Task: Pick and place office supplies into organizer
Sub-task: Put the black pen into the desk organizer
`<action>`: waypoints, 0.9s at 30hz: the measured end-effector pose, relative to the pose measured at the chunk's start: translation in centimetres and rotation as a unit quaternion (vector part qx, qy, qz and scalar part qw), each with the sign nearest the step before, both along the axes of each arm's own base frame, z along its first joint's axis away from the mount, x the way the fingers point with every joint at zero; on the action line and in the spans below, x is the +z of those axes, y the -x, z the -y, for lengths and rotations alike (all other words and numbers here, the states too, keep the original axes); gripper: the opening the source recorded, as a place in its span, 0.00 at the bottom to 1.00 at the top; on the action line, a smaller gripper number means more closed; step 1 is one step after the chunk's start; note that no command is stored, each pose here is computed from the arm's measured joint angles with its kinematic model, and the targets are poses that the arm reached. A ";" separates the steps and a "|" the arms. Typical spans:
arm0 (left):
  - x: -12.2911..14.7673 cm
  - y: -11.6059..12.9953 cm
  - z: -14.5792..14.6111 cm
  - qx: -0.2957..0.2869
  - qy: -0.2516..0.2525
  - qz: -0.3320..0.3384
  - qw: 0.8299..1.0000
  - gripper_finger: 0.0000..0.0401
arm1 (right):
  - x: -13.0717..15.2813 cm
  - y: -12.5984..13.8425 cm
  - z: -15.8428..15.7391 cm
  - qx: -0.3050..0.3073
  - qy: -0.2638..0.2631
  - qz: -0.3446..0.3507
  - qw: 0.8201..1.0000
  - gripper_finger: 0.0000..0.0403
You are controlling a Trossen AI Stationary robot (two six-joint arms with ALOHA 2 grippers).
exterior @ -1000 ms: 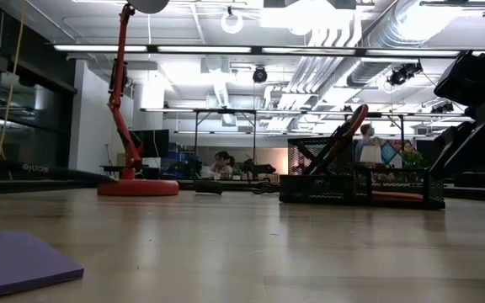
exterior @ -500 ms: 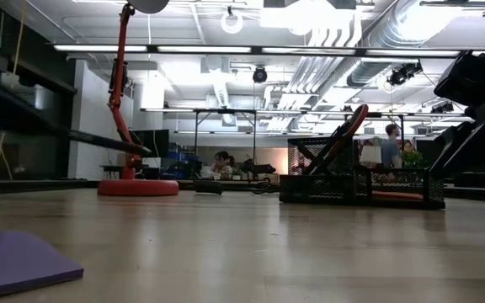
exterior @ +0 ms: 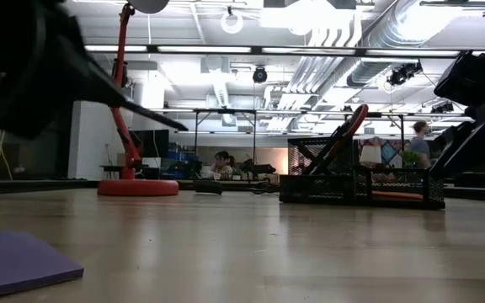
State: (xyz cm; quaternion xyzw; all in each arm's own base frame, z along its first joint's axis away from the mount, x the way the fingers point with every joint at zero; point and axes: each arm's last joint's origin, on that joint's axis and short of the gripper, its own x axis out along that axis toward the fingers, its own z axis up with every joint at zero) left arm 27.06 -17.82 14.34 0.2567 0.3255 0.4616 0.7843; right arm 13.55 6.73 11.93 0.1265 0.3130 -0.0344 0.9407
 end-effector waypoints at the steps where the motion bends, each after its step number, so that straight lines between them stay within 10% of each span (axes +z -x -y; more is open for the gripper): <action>1: 0.4 -0.3 -0.4 0.003 -0.003 -0.008 1.000 0.07 | 0.0 0.0 0.0 0.000 0.000 0.000 1.000 0.40; 20: 9.5 -10.8 -5.9 -0.031 0.006 -0.156 0.987 0.06 | 0.0 0.0 0.0 0.000 0.000 0.000 1.000 0.40; 27: 13.5 -14.2 -9.8 -0.099 0.104 -0.217 0.966 0.07 | 0.0 0.0 0.0 0.000 0.000 0.000 1.000 0.40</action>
